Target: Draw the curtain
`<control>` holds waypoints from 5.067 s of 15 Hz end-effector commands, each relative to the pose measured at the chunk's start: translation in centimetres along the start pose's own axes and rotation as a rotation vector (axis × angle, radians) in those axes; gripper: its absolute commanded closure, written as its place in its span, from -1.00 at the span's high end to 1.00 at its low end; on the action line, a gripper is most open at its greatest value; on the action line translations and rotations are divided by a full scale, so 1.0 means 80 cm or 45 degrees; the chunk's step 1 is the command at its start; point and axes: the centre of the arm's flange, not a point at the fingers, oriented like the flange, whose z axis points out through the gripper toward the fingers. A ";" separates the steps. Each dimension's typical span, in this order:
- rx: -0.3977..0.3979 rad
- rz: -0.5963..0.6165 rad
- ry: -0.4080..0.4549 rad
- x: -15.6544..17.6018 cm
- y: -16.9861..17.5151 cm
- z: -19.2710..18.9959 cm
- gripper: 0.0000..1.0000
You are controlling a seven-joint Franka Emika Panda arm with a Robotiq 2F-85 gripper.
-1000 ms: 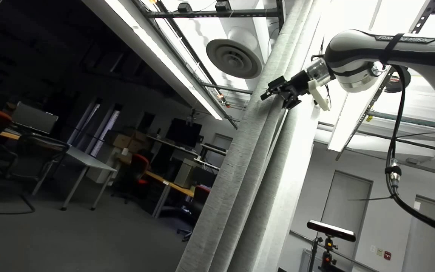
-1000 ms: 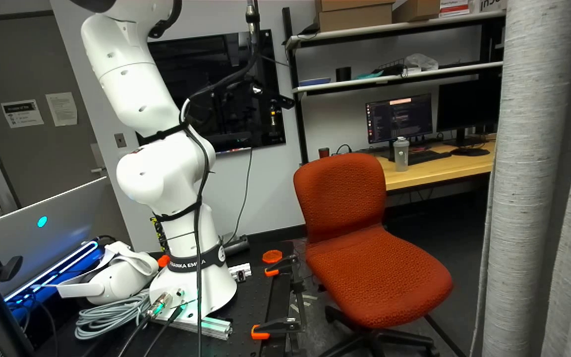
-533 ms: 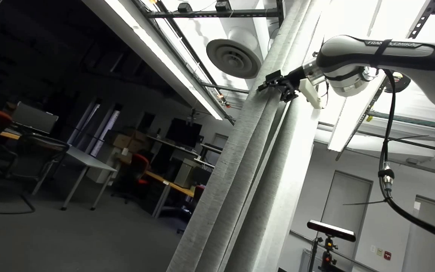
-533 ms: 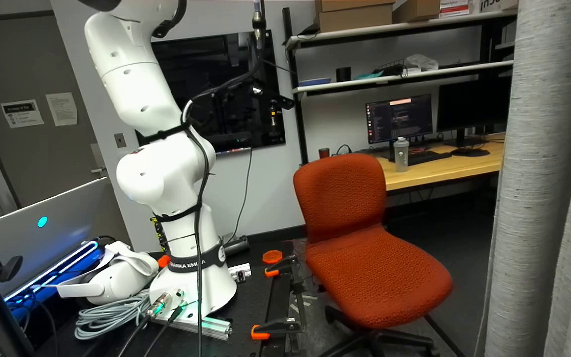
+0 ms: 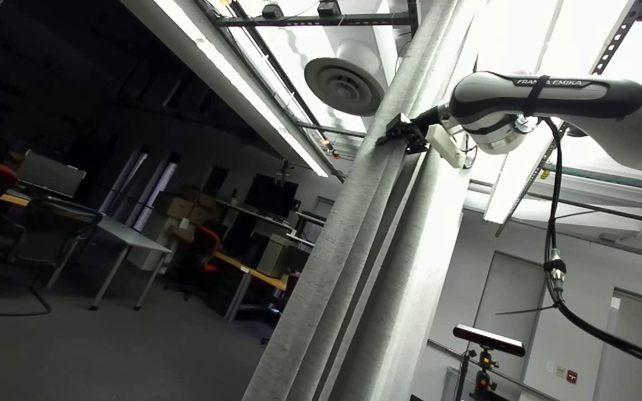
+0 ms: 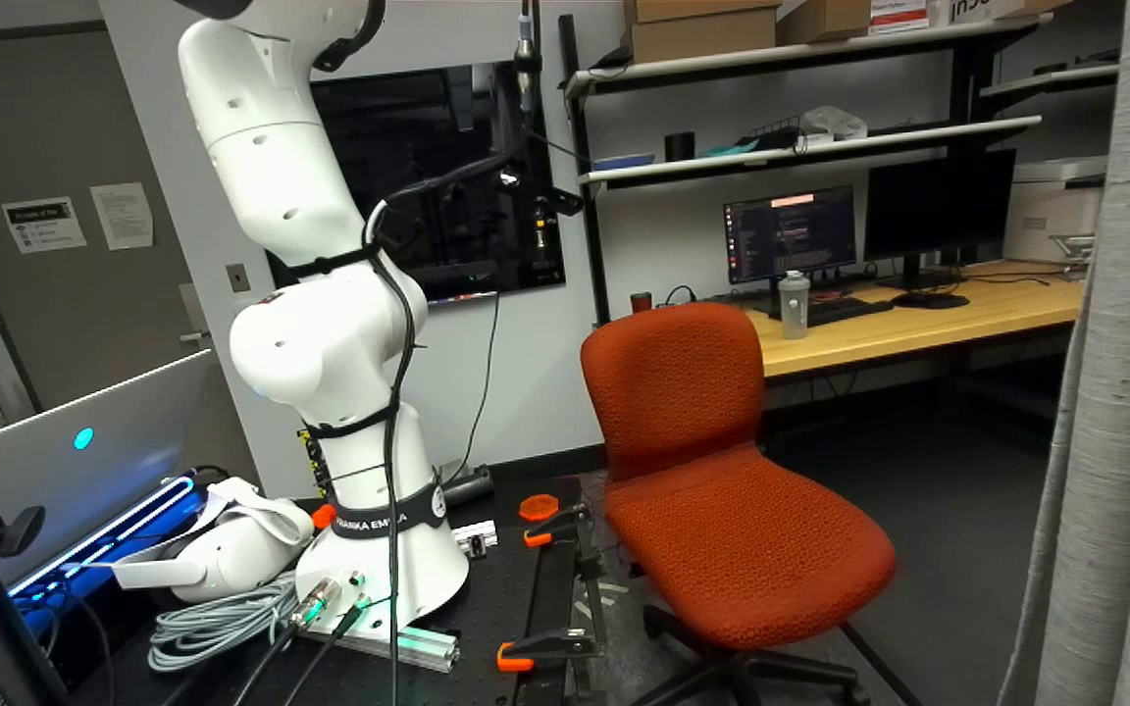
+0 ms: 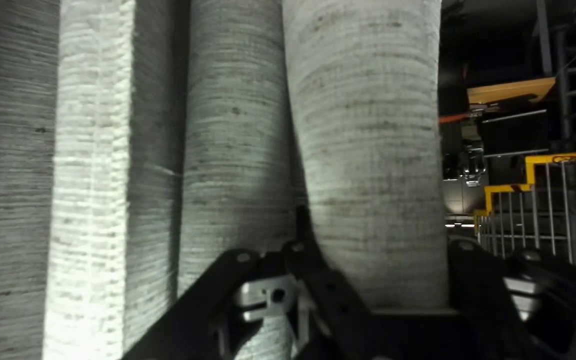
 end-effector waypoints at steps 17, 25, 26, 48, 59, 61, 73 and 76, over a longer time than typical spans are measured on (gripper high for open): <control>0.250 -0.165 0.074 -0.100 -0.361 -0.102 -0.98; 0.302 -0.325 0.086 -0.136 -0.480 -0.176 -0.98; 0.312 -0.345 0.091 -0.139 -0.491 -0.187 -0.98; 0.346 -0.668 0.150 -0.206 -0.587 -0.296 -0.98; 0.349 -0.632 0.127 -0.210 -0.617 -0.305 -0.98; 0.324 -0.568 0.107 -0.208 -0.616 -0.299 -0.98; 0.417 -0.467 0.127 -0.208 -0.642 -0.330 -0.98; 0.453 -0.474 0.132 -0.214 -0.650 -0.345 -0.98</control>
